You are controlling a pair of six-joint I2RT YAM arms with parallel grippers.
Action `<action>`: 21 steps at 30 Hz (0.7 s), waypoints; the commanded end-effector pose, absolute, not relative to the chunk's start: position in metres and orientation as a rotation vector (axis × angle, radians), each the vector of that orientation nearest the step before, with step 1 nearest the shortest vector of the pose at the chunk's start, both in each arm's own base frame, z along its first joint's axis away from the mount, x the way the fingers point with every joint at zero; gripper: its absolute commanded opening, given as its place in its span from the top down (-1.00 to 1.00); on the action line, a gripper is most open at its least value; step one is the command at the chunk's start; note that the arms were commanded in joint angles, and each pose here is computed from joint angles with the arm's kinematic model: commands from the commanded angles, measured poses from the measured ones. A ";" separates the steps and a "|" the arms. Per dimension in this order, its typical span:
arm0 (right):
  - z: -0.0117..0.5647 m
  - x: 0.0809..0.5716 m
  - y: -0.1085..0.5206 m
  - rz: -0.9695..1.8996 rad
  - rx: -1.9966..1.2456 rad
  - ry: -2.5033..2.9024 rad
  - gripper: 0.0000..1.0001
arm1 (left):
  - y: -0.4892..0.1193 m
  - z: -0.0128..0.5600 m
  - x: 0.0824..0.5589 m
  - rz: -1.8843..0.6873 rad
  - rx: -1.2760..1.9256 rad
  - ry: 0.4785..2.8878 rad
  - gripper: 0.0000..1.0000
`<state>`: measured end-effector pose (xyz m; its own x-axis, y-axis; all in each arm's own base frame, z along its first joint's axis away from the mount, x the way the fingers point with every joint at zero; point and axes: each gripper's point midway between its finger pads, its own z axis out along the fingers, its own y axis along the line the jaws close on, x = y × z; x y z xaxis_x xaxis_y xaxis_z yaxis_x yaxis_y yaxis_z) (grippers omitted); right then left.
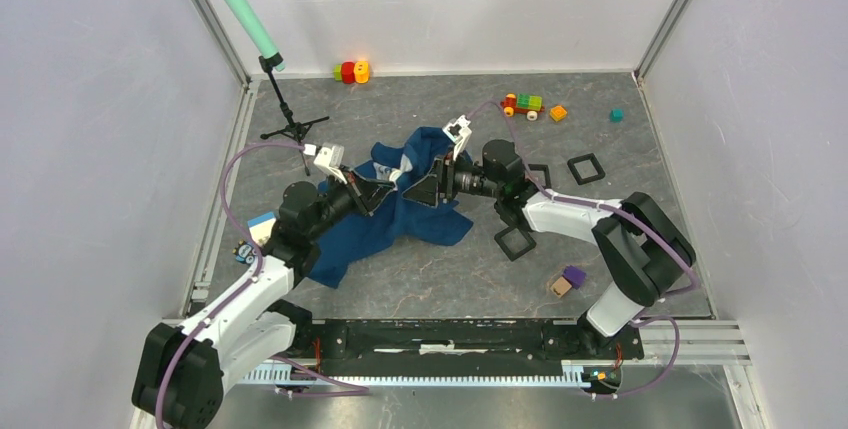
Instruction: Remove the brooch from the garment
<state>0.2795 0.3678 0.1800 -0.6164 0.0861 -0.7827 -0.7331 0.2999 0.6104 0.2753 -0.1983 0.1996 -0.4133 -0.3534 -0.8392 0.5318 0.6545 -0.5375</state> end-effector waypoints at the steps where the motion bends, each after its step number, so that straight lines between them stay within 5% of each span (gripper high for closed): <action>1: 0.203 0.282 0.381 1.479 -0.575 1.730 -0.26 | -0.205 0.236 0.270 -1.061 0.161 1.579 0.95; 11: 0.211 0.281 0.383 1.518 -0.560 1.689 0.76 | -0.211 0.232 0.264 -1.143 0.140 1.565 0.93; 13: 0.209 0.283 0.381 1.489 -0.569 1.698 1.00 | -0.213 0.225 0.262 -1.147 0.153 1.606 0.54; 15: 0.204 0.286 0.378 1.435 -0.590 1.719 1.00 | -0.208 0.218 0.264 -1.102 0.124 1.667 -0.10; 17: 0.198 0.290 0.374 1.351 -0.633 1.743 1.00 | -0.200 0.215 0.267 -1.059 0.071 1.701 -0.24; 21: 0.186 0.296 0.366 1.192 -0.757 1.792 1.00 | -0.193 0.219 0.270 -1.027 -0.005 1.795 -0.20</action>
<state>0.2831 0.3718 0.1624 -0.6166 0.0408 -0.7862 -0.7366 0.3225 0.5945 0.2638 -0.1987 0.1973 -0.4508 -0.4151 -0.7902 0.5012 0.6148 -0.6089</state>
